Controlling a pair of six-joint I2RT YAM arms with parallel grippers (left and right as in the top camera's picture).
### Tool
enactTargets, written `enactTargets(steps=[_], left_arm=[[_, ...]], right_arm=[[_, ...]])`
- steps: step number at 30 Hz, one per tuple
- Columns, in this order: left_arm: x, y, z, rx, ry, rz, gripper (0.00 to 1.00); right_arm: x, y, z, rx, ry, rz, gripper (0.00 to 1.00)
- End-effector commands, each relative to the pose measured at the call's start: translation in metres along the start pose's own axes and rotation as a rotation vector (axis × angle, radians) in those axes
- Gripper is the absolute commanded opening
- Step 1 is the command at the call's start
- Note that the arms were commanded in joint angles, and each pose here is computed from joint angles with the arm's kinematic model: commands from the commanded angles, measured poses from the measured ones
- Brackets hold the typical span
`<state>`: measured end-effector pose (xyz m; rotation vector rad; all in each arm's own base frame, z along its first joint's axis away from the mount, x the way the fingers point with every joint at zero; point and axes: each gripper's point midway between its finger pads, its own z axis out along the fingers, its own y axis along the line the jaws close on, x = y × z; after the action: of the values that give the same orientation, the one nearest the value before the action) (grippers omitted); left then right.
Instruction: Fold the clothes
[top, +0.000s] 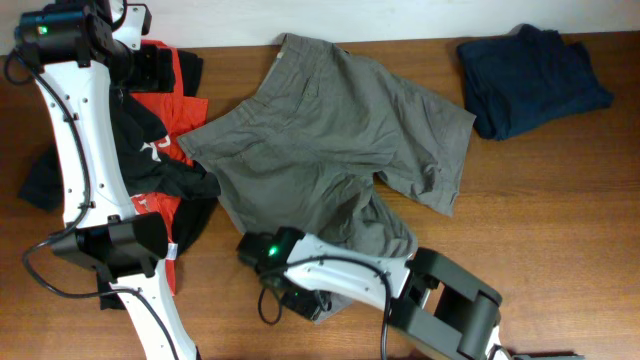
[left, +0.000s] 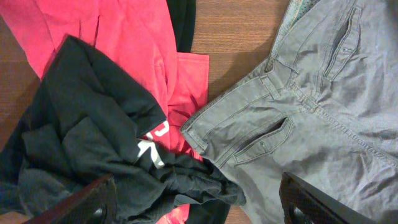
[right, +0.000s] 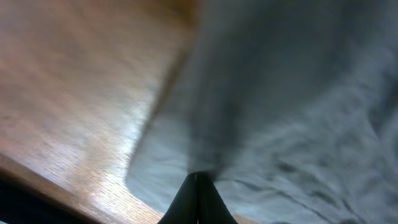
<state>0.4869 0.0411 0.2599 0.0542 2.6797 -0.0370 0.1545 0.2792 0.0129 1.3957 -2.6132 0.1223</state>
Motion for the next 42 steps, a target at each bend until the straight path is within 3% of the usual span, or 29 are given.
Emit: enactTargets(steps=[1,7,11,15,19,24,33,42], left_arm=[[0.002,0.006,0.006,-0.009,0.014,0.007,0.83],[0.001,0.006,0.006,-0.009,0.011,0.008,0.84],[0.001,0.006,0.006,-0.009,0.011,0.008,0.83],[0.0,0.005,0.006,-0.005,0.008,0.007,0.84],[-0.001,0.005,0.006,-0.006,0.002,0.008,0.84],[-0.003,0.003,0.006,0.001,-0.006,0.01,0.84],[-0.004,0.0,0.007,0.004,-0.006,0.016,0.84],[-0.002,-0.011,0.008,0.015,0.006,0.035,0.84]], right_arm=[[-0.004,-0.024,-0.017,-0.017,-0.041,0.17,0.04],[0.005,-0.063,-0.056,-0.077,-0.131,0.37,0.04],[0.028,-0.103,-0.068,-0.106,-0.12,0.66,0.04],[0.045,-0.132,-0.055,-0.114,-0.084,0.778,0.14],[0.057,-0.153,-0.041,-0.135,-0.074,0.857,0.15],[0.062,-0.136,-0.022,-0.223,-0.049,0.761,0.15],[0.063,-0.134,0.017,-0.226,-0.081,0.772,0.19],[0.088,-0.211,0.031,-0.217,-0.17,1.057,0.24]])
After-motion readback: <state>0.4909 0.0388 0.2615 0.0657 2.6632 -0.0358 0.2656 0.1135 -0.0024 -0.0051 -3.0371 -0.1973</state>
